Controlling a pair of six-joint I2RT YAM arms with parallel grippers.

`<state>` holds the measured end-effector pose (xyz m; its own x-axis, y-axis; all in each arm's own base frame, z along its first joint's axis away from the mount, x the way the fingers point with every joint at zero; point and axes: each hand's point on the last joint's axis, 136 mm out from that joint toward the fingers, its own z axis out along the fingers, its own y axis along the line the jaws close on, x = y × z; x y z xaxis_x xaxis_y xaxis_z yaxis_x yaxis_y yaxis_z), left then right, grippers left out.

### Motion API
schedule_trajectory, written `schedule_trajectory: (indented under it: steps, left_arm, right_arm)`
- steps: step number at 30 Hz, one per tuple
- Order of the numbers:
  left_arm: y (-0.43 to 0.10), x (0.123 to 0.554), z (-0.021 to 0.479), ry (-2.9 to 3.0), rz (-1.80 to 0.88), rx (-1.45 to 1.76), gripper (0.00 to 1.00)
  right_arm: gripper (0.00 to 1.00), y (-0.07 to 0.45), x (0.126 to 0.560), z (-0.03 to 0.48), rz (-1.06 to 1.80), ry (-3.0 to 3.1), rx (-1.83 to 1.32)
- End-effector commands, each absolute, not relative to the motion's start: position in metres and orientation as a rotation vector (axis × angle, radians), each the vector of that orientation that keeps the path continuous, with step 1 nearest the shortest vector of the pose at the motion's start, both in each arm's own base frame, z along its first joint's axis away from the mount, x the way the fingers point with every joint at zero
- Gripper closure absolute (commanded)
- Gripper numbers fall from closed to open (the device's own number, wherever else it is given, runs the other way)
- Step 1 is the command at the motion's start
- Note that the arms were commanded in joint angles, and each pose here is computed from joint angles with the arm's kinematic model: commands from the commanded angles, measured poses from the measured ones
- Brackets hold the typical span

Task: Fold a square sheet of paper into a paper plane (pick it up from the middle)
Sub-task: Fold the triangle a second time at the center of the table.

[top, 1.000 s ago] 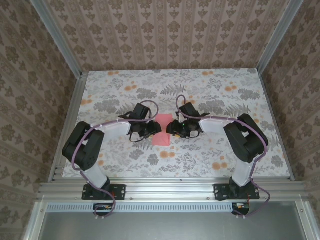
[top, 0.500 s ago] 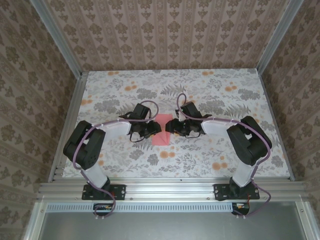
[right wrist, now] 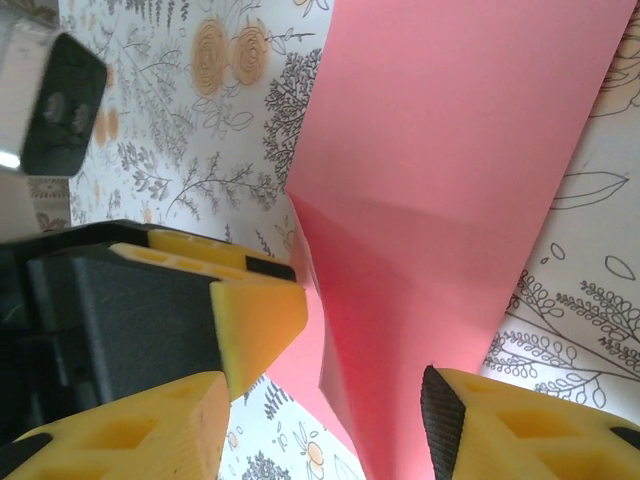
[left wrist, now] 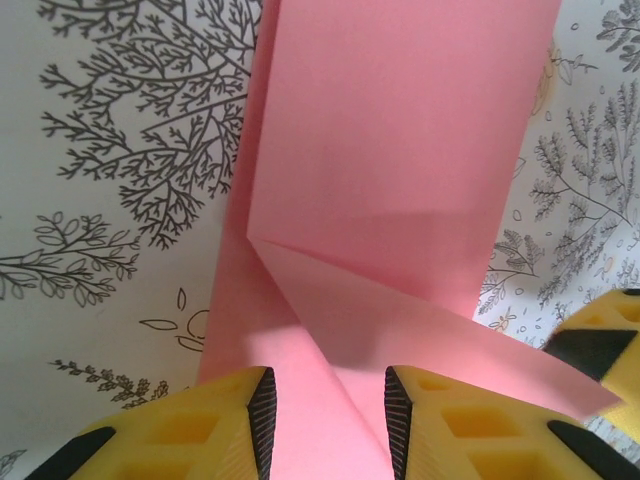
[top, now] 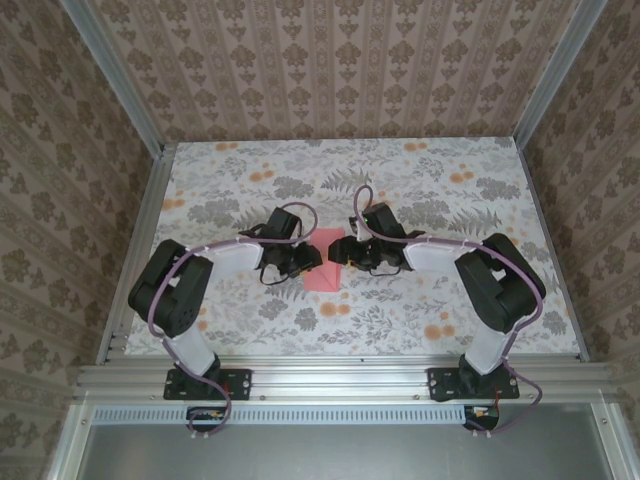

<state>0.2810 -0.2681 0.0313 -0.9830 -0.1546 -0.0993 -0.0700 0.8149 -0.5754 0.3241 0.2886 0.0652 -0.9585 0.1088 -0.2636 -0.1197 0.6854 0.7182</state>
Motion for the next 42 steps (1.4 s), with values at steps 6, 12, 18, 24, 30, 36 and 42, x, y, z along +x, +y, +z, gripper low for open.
schedule_trajectory:
  steps: [6, 12, 18, 24, 30, 36, 42]
  left_arm:
    - [-0.267, 0.282, 0.029, 2.88, -0.897, -0.192, 0.65]
    - [-0.273, 0.283, 0.035, 2.856, -0.946, -0.179, 0.64]
    - [-0.282, 0.287, 0.041, 2.813, -1.039, -0.161, 0.61]
    - [-0.287, 0.288, 0.04, 2.797, -1.091, -0.146, 0.58]
    - [-0.29, 0.287, 0.033, 2.808, -1.107, -0.149, 0.56]
    - [-0.291, 0.284, 0.028, 2.816, -1.133, -0.179, 0.55]
    - [-0.287, 0.282, 0.033, 2.81, -1.106, -0.175, 0.54]
  right_arm:
    - [0.51, 0.291, 0.329, 0.069, 1.127, 2.615, -0.043]
    - [0.67, 0.29, 0.331, 0.055, 1.093, 2.662, -0.028]
    - [0.85, 0.284, 0.334, 0.04, 1.049, 2.706, 0.033]
    - [0.86, 0.282, 0.336, 0.034, 1.131, 2.684, 0.108]
    - [0.85, 0.277, 0.337, 0.03, 1.179, 2.666, 0.17]
    - [0.84, 0.27, 0.338, 0.023, 1.21, 2.653, 0.249]
    - [0.88, 0.272, 0.337, 0.021, 1.234, 2.655, 0.245]
